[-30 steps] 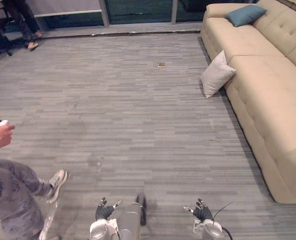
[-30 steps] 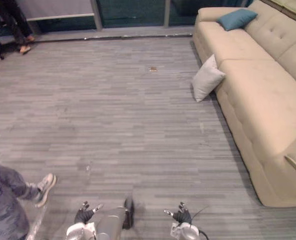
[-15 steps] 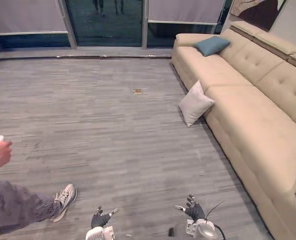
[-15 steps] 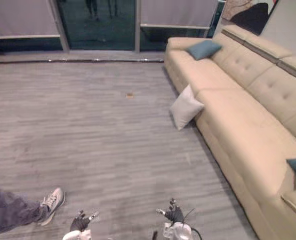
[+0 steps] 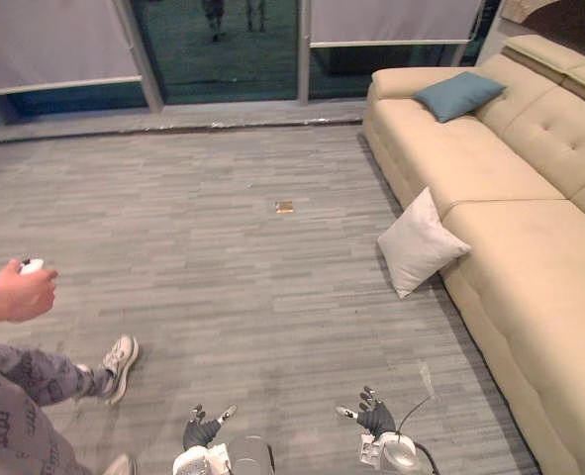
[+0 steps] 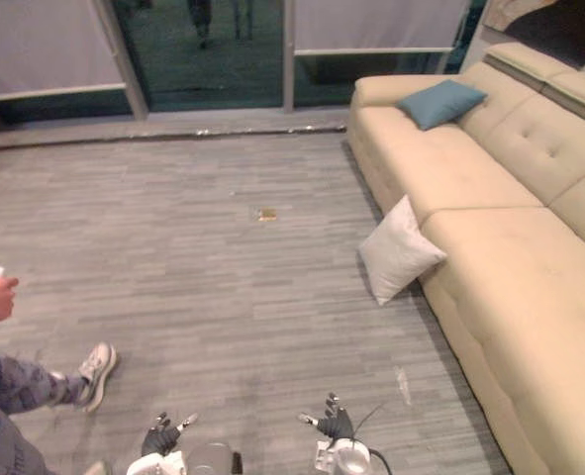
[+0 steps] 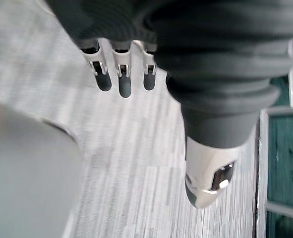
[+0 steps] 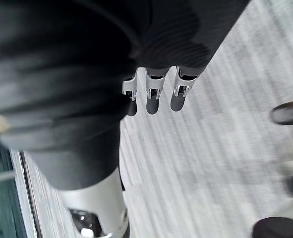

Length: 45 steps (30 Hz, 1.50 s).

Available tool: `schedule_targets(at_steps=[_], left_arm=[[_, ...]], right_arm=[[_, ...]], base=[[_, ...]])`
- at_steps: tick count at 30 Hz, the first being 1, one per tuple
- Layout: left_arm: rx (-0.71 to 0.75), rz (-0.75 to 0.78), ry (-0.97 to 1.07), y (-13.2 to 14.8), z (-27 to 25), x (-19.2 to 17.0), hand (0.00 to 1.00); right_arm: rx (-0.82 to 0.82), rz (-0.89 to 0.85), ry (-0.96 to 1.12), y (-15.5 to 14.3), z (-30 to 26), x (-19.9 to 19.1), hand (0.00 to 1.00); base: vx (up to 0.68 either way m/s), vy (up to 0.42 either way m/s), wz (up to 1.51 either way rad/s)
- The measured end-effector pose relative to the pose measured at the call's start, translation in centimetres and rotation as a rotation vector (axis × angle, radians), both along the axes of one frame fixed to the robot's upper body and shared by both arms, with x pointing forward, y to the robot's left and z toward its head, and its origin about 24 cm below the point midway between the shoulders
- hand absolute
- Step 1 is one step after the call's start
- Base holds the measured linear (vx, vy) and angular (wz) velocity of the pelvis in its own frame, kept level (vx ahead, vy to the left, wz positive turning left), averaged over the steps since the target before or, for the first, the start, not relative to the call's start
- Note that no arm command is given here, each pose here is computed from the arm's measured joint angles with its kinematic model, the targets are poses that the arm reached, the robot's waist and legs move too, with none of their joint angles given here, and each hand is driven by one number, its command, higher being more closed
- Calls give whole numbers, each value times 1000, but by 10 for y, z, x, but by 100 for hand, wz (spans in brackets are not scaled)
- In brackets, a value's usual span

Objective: Pick up cushions and gather them together orderly.

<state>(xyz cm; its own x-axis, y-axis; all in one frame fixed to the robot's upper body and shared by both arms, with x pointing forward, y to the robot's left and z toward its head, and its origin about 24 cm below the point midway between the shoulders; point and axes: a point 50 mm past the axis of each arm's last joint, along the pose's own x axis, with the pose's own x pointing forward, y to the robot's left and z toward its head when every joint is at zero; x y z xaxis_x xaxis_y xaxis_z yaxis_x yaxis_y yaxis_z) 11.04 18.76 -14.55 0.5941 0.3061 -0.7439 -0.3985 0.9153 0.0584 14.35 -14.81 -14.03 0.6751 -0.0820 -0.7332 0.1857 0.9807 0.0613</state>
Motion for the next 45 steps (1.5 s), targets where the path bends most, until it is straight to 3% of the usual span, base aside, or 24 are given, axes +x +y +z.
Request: schedule_targets(at_steps=[5,14,23,27,31,36,38,45], left_arm=[[3,13,-14,4,1,0,0],[1,-9,39,2,-4,-5,0],[8,-57,94,3,-9,-11,0],[-32,8,61,-6,-7,-5,0],[-8,-3,32,0,-3,-3,0],[5,-32,3,0,0,1,0],[30,-36,-1,7,1,2,0],[19,-23,33,6,-3,2,0]], right_arm=[[-17,9,103,-2,-12,-19,0],[-13,34,27,5,-4,-12,0],[-21,32,-17,0,1,-2,0],[-13,51,-21,4,2,1,0],[19,54,3,15,0,-4,0],[11,-5,5,4,0,-3,0],[15,8,74,10,-9,-19,0],[8,72,82,14,-10,-19,0]], base=[[605,305,-54],[553,229,-15],[558,-51,22],[583,-203,13],[519,-73,-65],[471,198,-109],[976,651,-261],[213,191,-93]])
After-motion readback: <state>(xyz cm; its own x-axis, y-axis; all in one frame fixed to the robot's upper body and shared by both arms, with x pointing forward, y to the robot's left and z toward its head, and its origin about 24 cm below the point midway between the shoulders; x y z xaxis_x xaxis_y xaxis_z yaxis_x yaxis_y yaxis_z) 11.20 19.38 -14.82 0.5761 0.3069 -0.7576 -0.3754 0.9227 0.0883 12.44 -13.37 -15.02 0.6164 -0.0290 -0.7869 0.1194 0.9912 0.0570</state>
